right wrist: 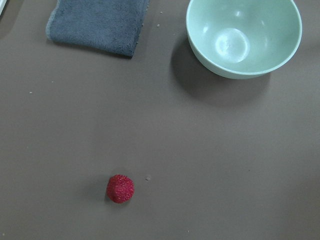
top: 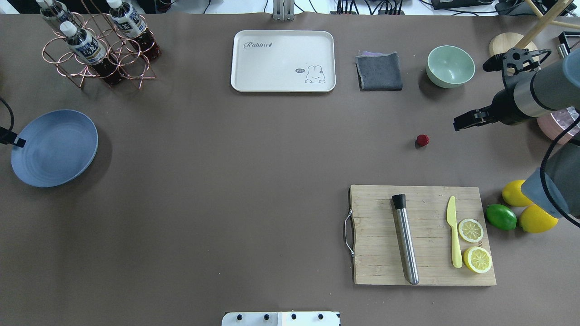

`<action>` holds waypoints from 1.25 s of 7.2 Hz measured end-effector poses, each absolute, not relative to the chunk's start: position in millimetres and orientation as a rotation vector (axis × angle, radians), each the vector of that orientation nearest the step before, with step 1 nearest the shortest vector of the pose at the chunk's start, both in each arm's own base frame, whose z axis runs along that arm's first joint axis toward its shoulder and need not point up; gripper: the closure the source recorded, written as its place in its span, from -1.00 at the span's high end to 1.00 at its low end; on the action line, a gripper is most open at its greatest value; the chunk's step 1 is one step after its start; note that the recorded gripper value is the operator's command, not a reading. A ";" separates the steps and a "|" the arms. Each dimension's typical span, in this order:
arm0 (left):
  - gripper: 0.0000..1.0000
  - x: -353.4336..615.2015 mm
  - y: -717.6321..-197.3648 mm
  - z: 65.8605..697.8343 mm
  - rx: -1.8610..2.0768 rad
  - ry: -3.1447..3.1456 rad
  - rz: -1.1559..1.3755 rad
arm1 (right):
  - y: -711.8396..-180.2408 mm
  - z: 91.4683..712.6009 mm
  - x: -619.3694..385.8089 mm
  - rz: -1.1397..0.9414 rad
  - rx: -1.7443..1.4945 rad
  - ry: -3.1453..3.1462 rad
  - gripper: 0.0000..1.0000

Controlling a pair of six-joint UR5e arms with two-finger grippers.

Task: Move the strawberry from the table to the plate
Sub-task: 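Move the right gripper toward the red strawberry while the left gripper approaches the blue plate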

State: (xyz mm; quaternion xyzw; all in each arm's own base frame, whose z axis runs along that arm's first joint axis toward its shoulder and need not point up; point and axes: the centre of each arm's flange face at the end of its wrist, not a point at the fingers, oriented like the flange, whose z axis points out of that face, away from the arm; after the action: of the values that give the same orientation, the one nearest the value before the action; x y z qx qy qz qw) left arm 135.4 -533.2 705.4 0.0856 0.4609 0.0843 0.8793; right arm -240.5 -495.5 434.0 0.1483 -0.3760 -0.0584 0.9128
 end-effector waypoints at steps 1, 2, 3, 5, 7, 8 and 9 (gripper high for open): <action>-0.66 139.0 -532.8 704.4 0.179 0.963 0.183 | -495.8 434.6 -240.7 -0.121 0.305 -0.774 1.00; -1.00 143.0 -532.0 703.1 0.180 0.965 0.192 | -495.9 434.6 -240.8 -0.121 0.305 -0.774 1.00; -1.00 146.3 -531.3 701.6 0.183 0.968 0.201 | -495.8 434.5 -240.8 -0.121 0.305 -0.774 1.00; -1.00 149.5 -532.9 687.8 0.189 0.982 0.177 | -495.3 434.1 -241.0 -0.117 0.302 -0.776 1.00; -1.00 157.9 -538.3 642.6 0.182 1.026 0.075 | -493.2 435.8 -246.2 -0.116 0.289 -0.779 1.00; -1.00 171.6 -539.4 611.3 0.167 1.059 0.021 | -490.4 436.3 -253.4 -0.106 0.274 -0.783 1.00; -1.00 191.7 -541.1 576.8 0.152 1.093 -0.021 | -488.0 433.6 -263.6 -0.095 0.259 -0.791 1.00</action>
State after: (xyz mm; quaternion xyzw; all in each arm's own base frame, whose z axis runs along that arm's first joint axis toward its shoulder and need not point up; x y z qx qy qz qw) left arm 191.7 -541.1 576.8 0.0720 0.5191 -0.0101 0.8516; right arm -263.6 -488.0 433.6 0.1258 -0.3841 -0.0460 0.9135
